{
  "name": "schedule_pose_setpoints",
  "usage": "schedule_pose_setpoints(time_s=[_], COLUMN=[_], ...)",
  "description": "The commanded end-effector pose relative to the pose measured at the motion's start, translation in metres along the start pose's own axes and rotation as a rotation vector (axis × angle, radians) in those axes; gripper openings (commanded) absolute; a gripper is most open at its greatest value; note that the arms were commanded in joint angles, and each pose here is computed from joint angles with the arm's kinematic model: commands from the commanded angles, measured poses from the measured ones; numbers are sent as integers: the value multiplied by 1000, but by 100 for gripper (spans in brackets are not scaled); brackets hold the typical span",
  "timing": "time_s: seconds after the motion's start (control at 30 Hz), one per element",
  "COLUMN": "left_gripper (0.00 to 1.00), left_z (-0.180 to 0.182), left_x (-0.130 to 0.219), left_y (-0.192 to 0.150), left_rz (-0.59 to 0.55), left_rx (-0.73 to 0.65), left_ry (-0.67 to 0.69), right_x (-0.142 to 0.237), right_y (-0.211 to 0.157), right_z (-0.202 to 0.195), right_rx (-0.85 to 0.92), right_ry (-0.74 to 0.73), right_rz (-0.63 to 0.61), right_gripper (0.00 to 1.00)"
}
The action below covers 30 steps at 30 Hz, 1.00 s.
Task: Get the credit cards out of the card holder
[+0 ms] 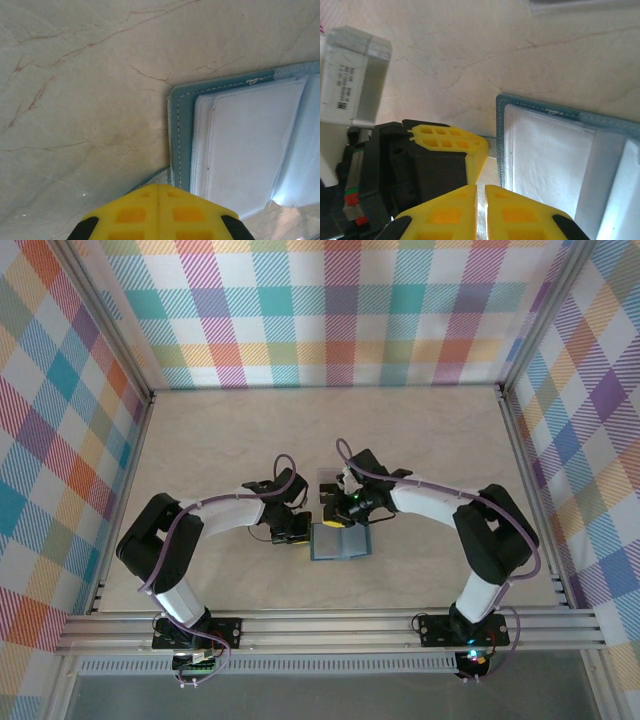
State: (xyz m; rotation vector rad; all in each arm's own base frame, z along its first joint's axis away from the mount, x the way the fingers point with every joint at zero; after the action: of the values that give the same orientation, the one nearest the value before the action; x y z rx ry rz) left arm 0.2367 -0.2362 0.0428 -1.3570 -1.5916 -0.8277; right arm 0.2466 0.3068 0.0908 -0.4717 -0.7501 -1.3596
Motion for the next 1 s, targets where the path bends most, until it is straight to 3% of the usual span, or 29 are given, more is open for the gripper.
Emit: schedule_pose_setpoints(time_s=[0.0,0.5,0.97], left_gripper=[0,0,0], left_z=[11,15,12], left_x=[-6,-10,-6], left_y=[-1,-4,-2], left_rz=[7,21,11], left_rx=[-1,6,3], left_ry=[32,40,36], right_x=[-11,-43,-41], right_y=[-4,-16,-25], right_z=[1,-6,-27], right_rx=[-23,-16,1], right_ry=[2,-97,-285], right_rz=[20,93,139], right_gripper=[13,14,25])
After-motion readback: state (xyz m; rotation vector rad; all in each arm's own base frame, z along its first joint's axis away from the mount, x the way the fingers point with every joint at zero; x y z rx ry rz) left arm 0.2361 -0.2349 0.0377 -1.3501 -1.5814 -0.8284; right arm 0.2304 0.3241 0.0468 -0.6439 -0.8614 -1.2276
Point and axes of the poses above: each hand's point on the last joint's axis, 136 mm out from that joint toward the fingers, its own x axis back along the fingers, its own z axis along the line the jaws close on, y = z × x, the point moved 2 cm from there along x, back along the fingers, and after that the axes turned 12 degrees about x, right-handed, at the moved point
